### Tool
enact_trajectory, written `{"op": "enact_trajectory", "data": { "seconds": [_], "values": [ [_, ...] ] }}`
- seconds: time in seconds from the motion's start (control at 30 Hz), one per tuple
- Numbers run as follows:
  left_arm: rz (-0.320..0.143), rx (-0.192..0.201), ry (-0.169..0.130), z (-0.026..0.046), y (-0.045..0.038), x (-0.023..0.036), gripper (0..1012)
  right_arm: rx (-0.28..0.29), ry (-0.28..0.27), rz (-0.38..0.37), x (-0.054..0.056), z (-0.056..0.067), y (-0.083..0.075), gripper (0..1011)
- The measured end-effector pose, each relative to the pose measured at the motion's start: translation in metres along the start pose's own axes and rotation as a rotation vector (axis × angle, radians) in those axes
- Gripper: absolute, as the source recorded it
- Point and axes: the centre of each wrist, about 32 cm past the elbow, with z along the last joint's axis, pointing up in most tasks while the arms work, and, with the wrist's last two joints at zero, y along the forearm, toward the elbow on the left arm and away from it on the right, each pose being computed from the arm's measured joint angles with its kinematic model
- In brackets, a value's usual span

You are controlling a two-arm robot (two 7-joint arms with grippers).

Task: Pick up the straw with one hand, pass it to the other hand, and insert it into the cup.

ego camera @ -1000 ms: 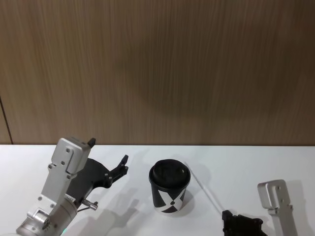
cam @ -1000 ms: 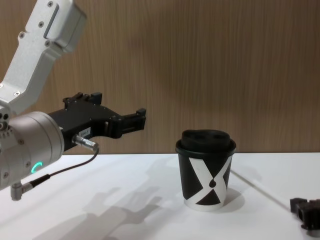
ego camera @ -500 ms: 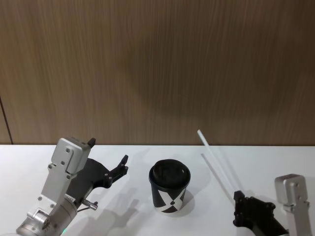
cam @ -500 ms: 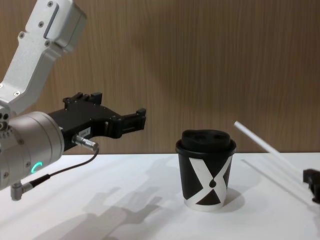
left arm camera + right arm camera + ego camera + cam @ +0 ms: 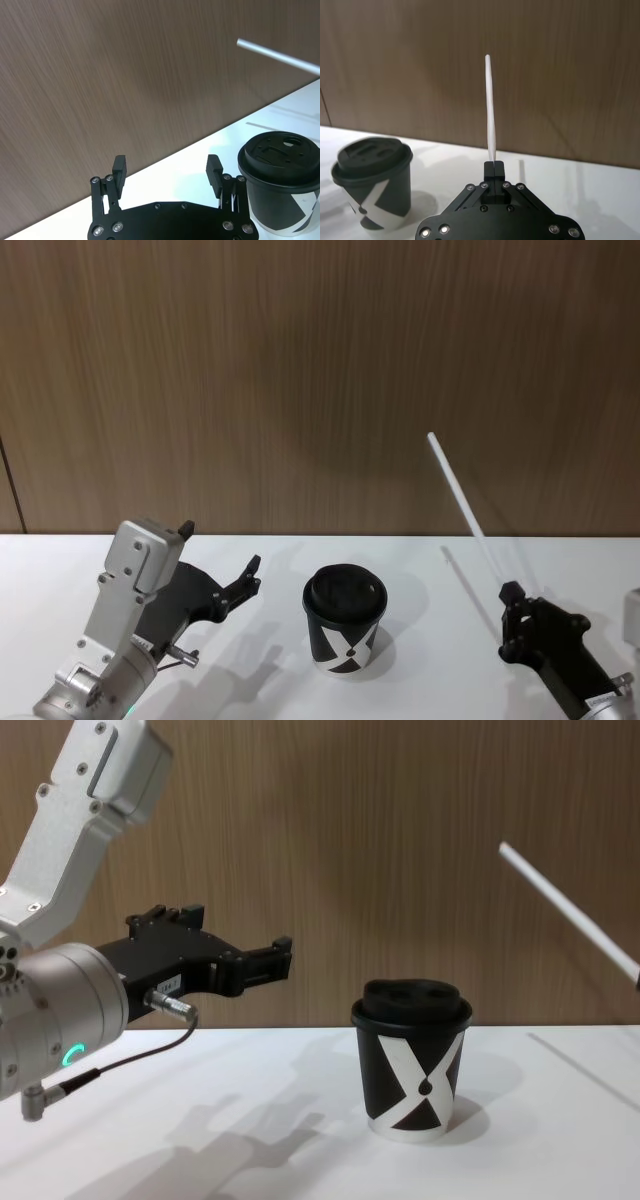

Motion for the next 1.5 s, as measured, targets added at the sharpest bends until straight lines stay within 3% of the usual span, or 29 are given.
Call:
{"op": "enact_trajectory", "data": {
  "seconds": [0.33, 0.67, 1.1, 1.5],
  "values": [
    [0.0, 0.0, 0.0, 0.0, 0.0, 0.0, 1000, 0.152, 0.058, 0.077, 0.014, 0.004, -0.004, 0],
    [0.0, 0.0, 0.0, 0.0, 0.0, 0.0, 1000, 0.289, 0.115, 0.209, 0.028, 0.01, -0.009, 0],
    [0.0, 0.0, 0.0, 0.0, 0.0, 0.0, 1000, 0.398, 0.155, 0.358, 0.039, 0.015, -0.01, 0],
    [0.0, 0.0, 0.0, 0.0, 0.0, 0.0, 1000, 0.439, 0.175, 0.41, 0.037, 0.016, -0.009, 0]
  ]
}}
